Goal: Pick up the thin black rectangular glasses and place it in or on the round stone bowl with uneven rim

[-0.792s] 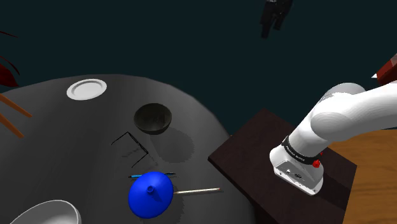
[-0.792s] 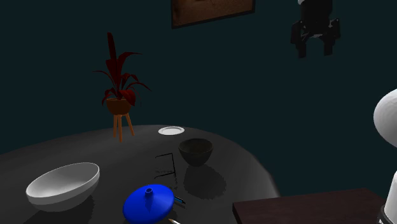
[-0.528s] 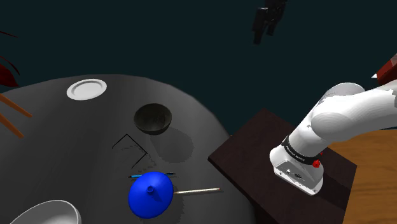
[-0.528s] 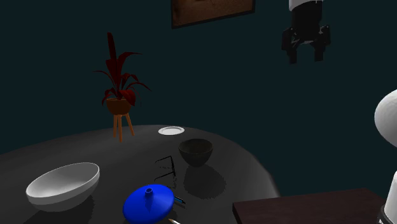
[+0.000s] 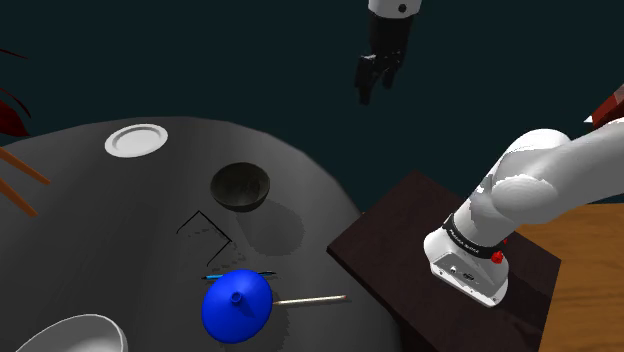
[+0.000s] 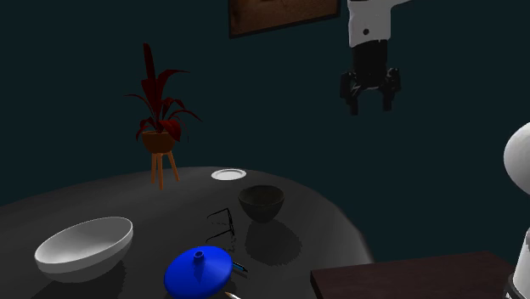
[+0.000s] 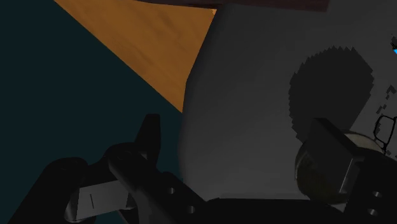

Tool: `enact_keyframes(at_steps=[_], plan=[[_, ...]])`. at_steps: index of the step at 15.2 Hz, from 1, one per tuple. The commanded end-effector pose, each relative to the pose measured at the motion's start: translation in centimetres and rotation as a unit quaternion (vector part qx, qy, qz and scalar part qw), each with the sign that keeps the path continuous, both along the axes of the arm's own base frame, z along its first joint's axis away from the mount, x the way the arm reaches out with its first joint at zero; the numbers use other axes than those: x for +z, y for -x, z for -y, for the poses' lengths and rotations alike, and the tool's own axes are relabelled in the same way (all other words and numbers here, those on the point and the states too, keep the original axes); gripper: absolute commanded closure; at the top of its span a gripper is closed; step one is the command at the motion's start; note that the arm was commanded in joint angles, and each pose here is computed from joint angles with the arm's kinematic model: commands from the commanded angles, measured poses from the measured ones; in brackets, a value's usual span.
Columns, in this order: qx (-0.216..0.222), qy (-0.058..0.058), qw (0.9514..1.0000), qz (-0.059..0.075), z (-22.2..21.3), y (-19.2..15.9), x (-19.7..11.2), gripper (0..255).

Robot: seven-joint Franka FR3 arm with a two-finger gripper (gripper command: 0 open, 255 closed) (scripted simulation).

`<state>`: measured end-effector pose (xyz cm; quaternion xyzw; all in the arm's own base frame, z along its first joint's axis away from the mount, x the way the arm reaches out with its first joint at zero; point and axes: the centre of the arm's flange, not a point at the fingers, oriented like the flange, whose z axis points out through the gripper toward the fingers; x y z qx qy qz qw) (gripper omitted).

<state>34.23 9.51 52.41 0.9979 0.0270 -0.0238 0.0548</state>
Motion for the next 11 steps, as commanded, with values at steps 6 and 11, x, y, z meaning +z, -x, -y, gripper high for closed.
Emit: enact_keyframes(at_steps=[6, 11], plan=[[0.003, 0.001, 1.0, 0.006, -6.5, -2.2, -6.1, 0], [0.006, 0.002, 0.9999, 0.011, -11.2, -3.8, -10.4, 0]])
